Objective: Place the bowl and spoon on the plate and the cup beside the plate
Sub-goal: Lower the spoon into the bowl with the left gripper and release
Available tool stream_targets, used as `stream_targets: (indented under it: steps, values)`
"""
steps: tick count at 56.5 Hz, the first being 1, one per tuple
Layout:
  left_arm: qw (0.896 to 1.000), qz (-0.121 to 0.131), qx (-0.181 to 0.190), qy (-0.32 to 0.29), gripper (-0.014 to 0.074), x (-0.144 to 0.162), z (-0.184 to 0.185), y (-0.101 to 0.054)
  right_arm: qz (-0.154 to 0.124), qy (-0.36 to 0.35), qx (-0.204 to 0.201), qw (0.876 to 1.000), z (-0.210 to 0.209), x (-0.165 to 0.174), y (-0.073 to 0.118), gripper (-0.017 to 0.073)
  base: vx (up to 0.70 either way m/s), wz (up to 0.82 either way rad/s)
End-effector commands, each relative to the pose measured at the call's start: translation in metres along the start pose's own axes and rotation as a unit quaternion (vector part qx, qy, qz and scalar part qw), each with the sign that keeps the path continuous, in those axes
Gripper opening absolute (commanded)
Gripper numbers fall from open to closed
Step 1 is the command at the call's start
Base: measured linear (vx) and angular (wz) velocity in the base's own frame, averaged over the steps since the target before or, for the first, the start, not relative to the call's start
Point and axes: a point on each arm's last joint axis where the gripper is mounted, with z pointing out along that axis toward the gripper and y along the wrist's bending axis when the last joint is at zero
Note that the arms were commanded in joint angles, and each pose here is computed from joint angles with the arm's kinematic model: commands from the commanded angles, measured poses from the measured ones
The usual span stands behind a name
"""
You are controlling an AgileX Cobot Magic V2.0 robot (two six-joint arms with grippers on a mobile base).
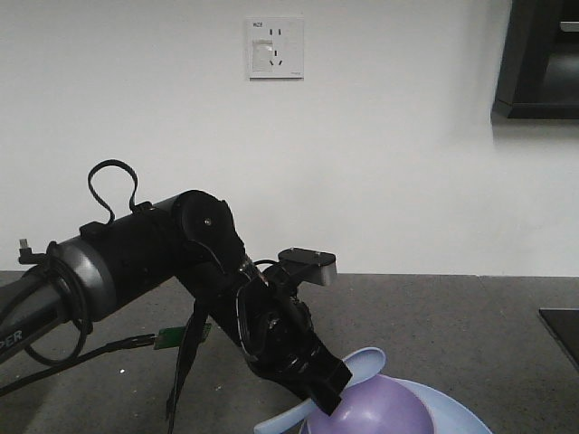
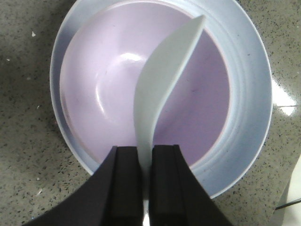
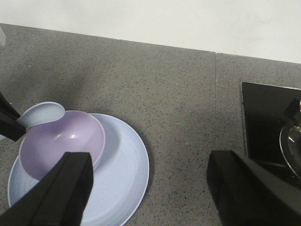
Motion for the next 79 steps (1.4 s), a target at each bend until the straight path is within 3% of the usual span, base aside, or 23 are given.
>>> stream_targets:
  steps: [1,16,25,36,42,47,53,60,65,71,79]
  values:
    - [0.998,0.013,0.01,-0.053,0.0097,-0.007,-0.031,-0.02,-0.001,-0.055,0.004,0.998,-0.007,-0.013,-0.001,0.0567,0.0,0.0]
    - [0.998,0.018,0.011,-0.051,0.0385,-0.007,-0.03,-0.022,0.007,-0.056,0.003,0.998,-0.007,-0.013,-0.001,0.0567,0.0,0.0]
    - [0.998,0.025,0.012,-0.056,0.0498,-0.009,-0.028,-0.027,0.007,-0.056,0.003,0.998,-0.007,-0.013,-0.001,0.0567,0.0,0.0]
    - [0.997,0.034,0.003,-0.063,0.0521,-0.009,-0.036,-0.03,0.007,-0.055,0.003,0.998,-0.007,-0.013,-0.001,0.0567,0.0,0.0]
    - [0.996,0.058,-0.029,-0.067,0.052,-0.01,-0.058,-0.036,0.007,-0.055,0.003,0.998,-0.007,-0.013,-0.001,0.0567,0.0,0.0]
    - [0.99,0.068,-0.086,-0.089,0.052,-0.009,-0.084,-0.04,0.006,-0.055,0.004,0.998,-0.007,-0.013,-0.001,0.0567,0.0,0.0]
    - [0.975,0.058,-0.184,-0.113,0.052,-0.001,-0.121,-0.041,0.006,-0.055,0.004,0.998,-0.007,-0.013,-0.001,0.0567,0.0,0.0]
    - [0.935,0.018,-0.322,-0.148,0.052,0.015,-0.171,-0.034,0.005,-0.056,0.005,0.998,-0.007,-0.013,-0.001,0.0564,0.0,0.0]
    - [0.915,-0.012,-0.362,-0.177,0.052,0.028,-0.201,-0.03,0.005,-0.055,0.005,0.998,-0.007,-0.013,-0.001,0.0564,0.0,0.0]
    - [0.905,-0.034,-0.383,-0.183,0.052,0.049,-0.224,-0.022,0.005,-0.055,0.005,0.998,-0.007,-0.013,-0.001,0.0564,0.0,0.0]
    - [0.891,-0.077,-0.426,-0.138,0.052,0.09,-0.232,0.004,0.005,-0.055,0.005,0.998,-0.007,-0.013,-0.001,0.0564,0.0,0.0]
